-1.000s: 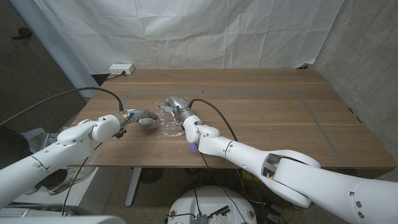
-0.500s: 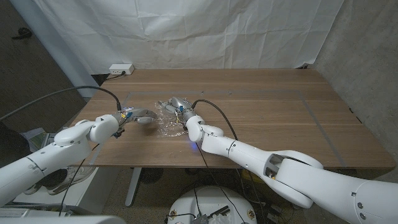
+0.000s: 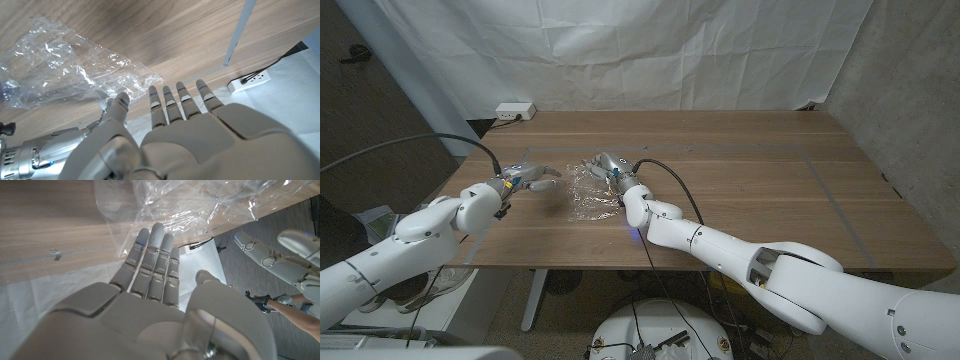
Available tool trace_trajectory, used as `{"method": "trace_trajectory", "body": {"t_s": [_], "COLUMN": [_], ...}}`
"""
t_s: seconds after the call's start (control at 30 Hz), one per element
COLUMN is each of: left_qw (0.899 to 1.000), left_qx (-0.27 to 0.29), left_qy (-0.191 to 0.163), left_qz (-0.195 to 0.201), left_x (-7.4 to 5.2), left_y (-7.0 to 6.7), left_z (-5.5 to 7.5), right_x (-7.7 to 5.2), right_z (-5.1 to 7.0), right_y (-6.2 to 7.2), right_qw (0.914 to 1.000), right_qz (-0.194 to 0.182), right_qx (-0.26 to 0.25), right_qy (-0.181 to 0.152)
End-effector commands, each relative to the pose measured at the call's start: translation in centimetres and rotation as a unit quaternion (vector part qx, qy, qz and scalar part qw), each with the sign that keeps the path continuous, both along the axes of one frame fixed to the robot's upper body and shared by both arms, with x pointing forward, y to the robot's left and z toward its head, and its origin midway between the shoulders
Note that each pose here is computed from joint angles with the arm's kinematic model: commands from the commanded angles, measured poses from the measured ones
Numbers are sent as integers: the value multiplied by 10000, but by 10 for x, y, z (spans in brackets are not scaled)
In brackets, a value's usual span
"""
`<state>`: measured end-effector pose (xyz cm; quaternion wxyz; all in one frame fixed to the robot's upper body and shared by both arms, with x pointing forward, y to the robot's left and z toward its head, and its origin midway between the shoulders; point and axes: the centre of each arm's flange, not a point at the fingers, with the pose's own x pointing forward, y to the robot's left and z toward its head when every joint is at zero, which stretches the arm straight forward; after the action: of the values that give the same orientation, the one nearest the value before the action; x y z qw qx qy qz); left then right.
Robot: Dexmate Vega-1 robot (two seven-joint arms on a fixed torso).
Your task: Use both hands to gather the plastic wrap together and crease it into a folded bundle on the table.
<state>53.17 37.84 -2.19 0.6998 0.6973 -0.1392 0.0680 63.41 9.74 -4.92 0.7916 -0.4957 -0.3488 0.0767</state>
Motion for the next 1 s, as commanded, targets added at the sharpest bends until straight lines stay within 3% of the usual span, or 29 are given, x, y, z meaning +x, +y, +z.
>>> {"method": "trace_trajectory", "body": {"t_s": [0.03, 0.27, 0.43, 0.6, 0.83, 1.0], "left_qw": [9980, 9992, 9994, 9995, 9992, 9940], "left_qx": [-432, -360, -330, -314, -345, -922], "left_qy": [-426, -152, -117, -93, -112, -185], "left_qz": [188, 86, 43, 26, -142, -558], "left_x": [-12, 6, 14, 22, 34, 36], "left_y": [11, 8, 7, 8, 6, 11], "left_z": [6, 7, 10, 13, 19, 21], "right_x": [5, -5, -26, -44, -66, -70], "right_z": [0, 3, 4, 0, -6, -18], "right_y": [-9, -20, -42, -60, -67, -71], "right_qw": [9996, 9984, 9937, 9920, 9840, 9808], "right_qz": [-196, -104, -4, 68, 205, 246], "right_qx": [-73, 18, 170, 267, 56, -99], "right_qy": [-201, -563, -1111, -1231, -1772, -1933]}}
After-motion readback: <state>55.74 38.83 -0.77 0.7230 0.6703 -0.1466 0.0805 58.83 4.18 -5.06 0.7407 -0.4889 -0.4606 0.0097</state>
